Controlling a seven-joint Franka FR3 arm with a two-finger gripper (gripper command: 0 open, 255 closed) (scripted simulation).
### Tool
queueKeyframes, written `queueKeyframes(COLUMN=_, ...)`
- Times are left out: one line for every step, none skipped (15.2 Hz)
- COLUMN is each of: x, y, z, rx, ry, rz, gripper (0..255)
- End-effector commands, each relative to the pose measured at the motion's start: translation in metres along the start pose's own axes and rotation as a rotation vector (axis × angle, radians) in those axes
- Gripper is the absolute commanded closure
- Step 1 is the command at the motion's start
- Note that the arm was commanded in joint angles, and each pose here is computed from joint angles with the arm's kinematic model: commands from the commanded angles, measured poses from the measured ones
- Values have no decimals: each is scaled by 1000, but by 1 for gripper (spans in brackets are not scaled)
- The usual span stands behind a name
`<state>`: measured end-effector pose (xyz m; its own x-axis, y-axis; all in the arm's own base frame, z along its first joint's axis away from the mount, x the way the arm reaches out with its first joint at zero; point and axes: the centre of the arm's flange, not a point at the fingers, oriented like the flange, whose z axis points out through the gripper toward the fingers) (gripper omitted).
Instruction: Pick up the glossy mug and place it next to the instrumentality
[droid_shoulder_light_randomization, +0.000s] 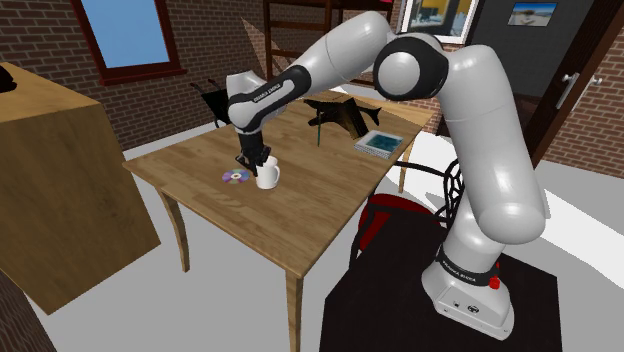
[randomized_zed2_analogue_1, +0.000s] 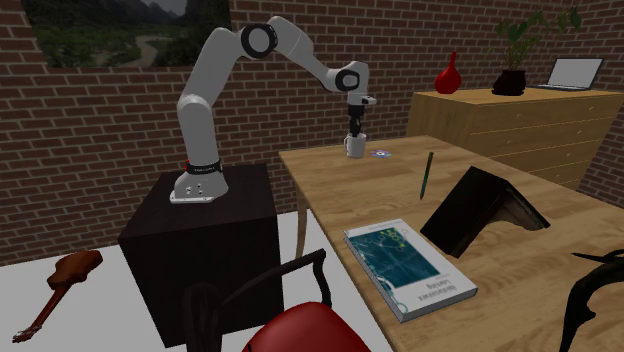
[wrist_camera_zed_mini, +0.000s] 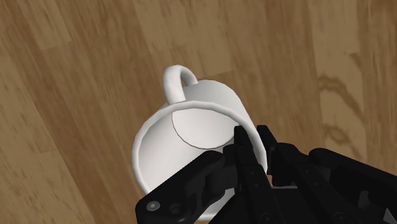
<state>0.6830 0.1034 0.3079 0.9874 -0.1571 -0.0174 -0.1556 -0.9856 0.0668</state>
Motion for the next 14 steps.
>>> queueKeyframes(x=0, y=0, z=1, rx=0, ry=1, rz=0, gripper=255)
queueKeyframes(x=0, y=0, z=1, rx=0, ry=1, rz=0, gripper=255)
queueKeyframes(x=0, y=0, z=1, rx=0, ry=1, rz=0, gripper=255)
queueKeyframes(x=0, y=0, z=1, rx=0, ry=1, rz=0, gripper=255)
queueKeyframes(x=0, y=0, z=1, rx=0, ry=1, rz=0, gripper=255)
queueKeyframes(x=0, y=0, z=1, rx=0, ry=1, rz=0, gripper=255)
queueKeyframes(x=0, y=0, z=1, rx=0, ry=1, rz=0, gripper=0)
queueKeyframes(x=0, y=0, z=1, rx=0, ry=1, rz=0, gripper=0)
queueKeyframes(x=0, y=0, z=1, rx=0, ry=1, rz=0, gripper=0)
queueKeyframes(x=0, y=0, z=1, rx=0, ry=1, rz=0, gripper=0)
queueKeyframes(x=0, y=0, z=1, rx=0, ry=1, rz=0, gripper=0)
queueKeyframes(x=0, y=0, z=1, rx=0, ry=1, rz=0, gripper=0)
queueKeyframes(x=0, y=0, z=-12, rx=0, ry=1, rz=0, gripper=0)
queueKeyframes(x=0, y=0, z=-25, rx=0, ry=1, rz=0, gripper=0)
